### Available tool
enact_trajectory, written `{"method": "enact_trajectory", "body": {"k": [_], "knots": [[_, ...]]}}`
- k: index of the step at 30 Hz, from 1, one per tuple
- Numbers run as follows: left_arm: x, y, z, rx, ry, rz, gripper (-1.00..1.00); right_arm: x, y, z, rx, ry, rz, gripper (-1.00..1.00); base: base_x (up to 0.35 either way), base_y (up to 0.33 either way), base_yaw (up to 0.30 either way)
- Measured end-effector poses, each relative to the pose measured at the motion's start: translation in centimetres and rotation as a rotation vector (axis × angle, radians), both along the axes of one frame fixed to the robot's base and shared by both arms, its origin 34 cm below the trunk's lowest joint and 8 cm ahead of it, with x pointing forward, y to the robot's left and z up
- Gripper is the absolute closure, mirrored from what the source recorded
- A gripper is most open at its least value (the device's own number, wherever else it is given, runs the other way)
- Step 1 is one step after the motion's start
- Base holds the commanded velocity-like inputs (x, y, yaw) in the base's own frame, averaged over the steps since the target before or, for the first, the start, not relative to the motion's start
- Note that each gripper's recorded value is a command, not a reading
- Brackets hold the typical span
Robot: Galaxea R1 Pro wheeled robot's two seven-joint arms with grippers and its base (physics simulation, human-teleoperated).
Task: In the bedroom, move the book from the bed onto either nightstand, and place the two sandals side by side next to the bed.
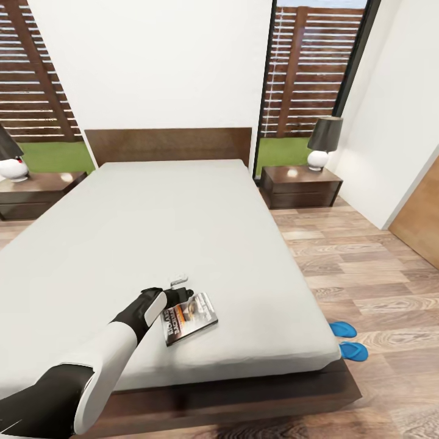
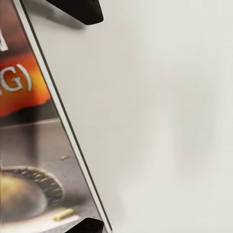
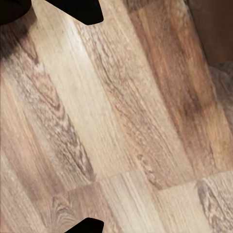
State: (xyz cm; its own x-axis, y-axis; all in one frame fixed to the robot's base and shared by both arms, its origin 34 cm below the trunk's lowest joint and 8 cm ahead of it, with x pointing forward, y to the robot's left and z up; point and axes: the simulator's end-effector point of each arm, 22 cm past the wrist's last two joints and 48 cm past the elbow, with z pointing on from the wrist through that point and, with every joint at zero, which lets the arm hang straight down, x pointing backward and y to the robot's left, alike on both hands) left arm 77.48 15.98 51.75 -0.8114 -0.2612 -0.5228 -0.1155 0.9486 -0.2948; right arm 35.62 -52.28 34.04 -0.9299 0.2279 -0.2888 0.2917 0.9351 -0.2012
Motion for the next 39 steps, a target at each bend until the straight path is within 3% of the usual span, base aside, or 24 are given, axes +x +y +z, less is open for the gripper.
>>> {"method": "enact_trajectory", "body": {"k": [32,39], "knots": [[-0.03,0.03,-0.68,0.013,-0.006,-0.008,-1.0,-0.12,-0.01,-0.81,0.0,-0.001,0.0,-1.0,-0.001,0.0,0.0],[0.01,-0.21,-0.66,-0.001,-0.007,-0.004,-1.0,-0.14,-0.04,-0.82,-0.001,0.0,0.0,-1.0,-0.204,0.0,0.0]]}}
